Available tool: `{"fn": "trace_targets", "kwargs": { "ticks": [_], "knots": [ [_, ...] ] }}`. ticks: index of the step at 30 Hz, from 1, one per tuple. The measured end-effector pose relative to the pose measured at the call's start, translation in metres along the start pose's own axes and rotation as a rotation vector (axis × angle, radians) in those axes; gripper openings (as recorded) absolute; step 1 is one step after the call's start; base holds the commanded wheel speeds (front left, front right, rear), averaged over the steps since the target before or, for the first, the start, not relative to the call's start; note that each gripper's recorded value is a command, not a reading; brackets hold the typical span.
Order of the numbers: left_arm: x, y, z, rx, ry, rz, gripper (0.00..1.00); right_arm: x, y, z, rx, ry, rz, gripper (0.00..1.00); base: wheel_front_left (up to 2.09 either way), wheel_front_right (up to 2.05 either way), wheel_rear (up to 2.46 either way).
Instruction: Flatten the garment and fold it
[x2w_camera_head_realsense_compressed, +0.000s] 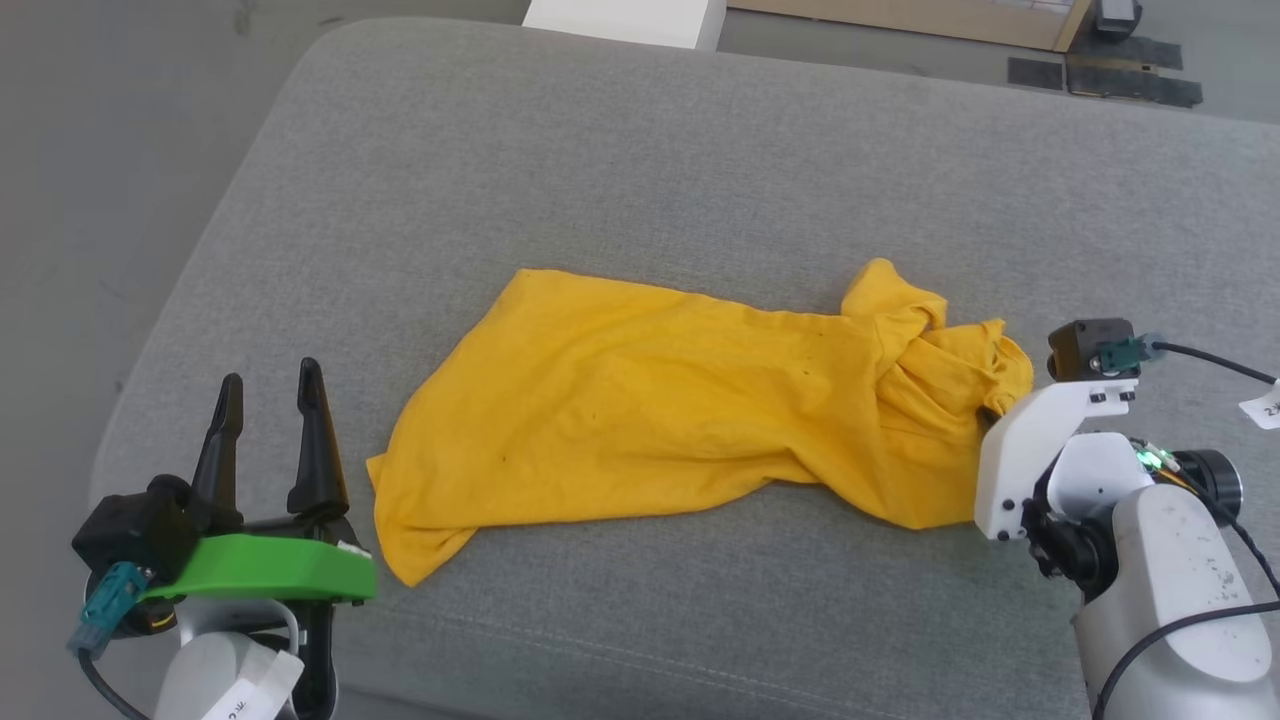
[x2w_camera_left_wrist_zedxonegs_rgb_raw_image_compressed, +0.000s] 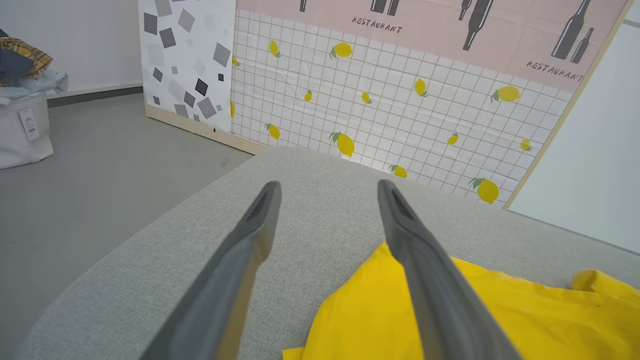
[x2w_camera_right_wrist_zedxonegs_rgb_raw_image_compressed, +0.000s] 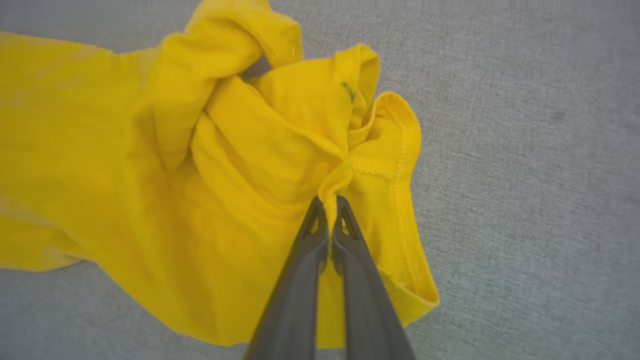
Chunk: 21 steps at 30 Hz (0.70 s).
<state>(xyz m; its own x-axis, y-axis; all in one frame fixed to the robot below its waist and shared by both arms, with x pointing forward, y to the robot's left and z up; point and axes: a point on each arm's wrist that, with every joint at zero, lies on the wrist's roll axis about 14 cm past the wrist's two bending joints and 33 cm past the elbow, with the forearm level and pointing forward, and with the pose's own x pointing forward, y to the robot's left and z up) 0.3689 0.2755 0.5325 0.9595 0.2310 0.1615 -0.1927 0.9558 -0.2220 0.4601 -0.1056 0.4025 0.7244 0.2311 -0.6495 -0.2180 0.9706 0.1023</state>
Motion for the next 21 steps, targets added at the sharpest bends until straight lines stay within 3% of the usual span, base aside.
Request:
{"fn": "trace_targets", "kwargs": {
  "ticks": [6,9,12,16,21],
  "knots": [
    [0.002,-0.007,0.001,-0.014,-0.008,-0.017,1.0,-0.016,-0.001,0.046,0.02,-0.192,0.008,0.0,0.0,0.0,0.0],
    [0.003,-0.011,0.003,-0.017,-0.014,-0.028,1.0,-0.042,-0.012,0.089,0.041,-0.37,-0.017,0.0,0.0,0.0,0.0],
    [0.003,-0.015,0.006,-0.025,-0.024,-0.037,1.0,-0.072,-0.031,0.109,0.066,-0.484,-0.065,0.0,0.0,0.0,0.0],
    [0.004,-0.021,0.005,-0.034,-0.024,-0.053,1.0,-0.095,-0.069,0.064,0.141,-0.432,-0.159,0.0,0.0,0.0,0.0],
    [0.006,-0.029,0.0,-0.043,-0.011,-0.072,1.0,-0.106,-0.106,-0.044,0.287,-0.184,-0.25,0.0,0.0,0.0,0.0]
  ]
}}
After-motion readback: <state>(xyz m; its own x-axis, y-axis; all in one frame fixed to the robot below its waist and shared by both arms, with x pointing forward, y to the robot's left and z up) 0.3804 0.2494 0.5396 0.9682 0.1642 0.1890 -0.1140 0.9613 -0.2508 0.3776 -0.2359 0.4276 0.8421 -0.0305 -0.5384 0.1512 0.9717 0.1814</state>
